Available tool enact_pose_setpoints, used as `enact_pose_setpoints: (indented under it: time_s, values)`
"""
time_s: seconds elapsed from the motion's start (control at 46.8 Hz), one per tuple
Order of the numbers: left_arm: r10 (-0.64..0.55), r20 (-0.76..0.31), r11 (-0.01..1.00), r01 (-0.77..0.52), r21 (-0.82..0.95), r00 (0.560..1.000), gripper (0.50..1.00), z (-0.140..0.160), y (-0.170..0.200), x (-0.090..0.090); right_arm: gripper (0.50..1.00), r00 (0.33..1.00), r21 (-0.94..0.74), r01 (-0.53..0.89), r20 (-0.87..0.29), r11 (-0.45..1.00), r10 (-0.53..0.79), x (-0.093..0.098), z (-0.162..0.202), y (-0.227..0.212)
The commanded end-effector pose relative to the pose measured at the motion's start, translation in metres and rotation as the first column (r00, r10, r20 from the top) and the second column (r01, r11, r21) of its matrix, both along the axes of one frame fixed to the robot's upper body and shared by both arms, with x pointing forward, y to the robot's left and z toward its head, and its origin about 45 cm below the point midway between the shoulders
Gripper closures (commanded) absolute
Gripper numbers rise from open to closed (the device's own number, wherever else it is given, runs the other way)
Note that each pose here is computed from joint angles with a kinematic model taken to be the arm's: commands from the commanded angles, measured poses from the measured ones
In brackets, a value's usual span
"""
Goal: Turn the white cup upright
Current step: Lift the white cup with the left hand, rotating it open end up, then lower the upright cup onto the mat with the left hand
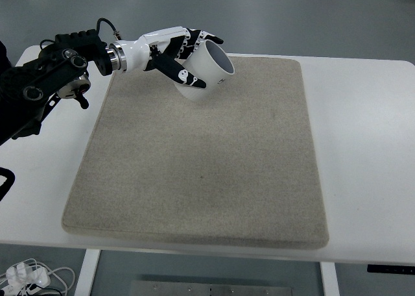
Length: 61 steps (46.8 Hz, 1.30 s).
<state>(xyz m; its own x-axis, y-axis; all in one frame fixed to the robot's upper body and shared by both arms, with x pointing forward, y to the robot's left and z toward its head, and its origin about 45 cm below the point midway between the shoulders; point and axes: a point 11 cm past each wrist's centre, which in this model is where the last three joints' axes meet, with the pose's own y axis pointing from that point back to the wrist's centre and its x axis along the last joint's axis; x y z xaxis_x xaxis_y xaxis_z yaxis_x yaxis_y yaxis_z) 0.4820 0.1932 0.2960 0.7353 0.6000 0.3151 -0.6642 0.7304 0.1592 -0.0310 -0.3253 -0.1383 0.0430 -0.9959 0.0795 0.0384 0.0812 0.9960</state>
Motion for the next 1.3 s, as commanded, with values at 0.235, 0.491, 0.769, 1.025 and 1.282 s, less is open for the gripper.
enact_pose_setpoints:
  time_s: [0.235,0.491,0.769,1.025,1.282]
  values:
    - [0.065,-0.006,0.96,-0.064,-0.273,0.998,1.0,-0.009,0.017,-0.003,0.548,1.0,0.0,0.0,0.0,1.0,0.0,0.0,0.0,0.0]
    - [0.128,-0.019,0.904,-0.125,-0.41,0.992,1.0,-0.017,0.033,-0.002,0.548,1.0,0.0,0.0,0.0,1.0,0.0,0.0,0.0,0.0]
    - [0.131,-0.028,0.885,-0.13,-0.447,0.991,1.0,-0.041,0.036,-0.014,0.548,1.0,0.0,0.0,0.0,1.0,0.0,0.0,0.0,0.0]
    - [0.169,-0.084,0.885,-0.188,-0.425,0.982,1.0,-0.07,0.037,-0.016,0.548,1.0,0.0,0.001,0.0,1.0,-0.001,0.0,0.0,0.0]
    - [0.165,-0.116,0.898,-0.198,-0.394,0.979,1.0,-0.094,0.024,-0.025,0.548,1.0,0.0,0.0,0.0,1.0,0.0,0.0,0.0,0.0]
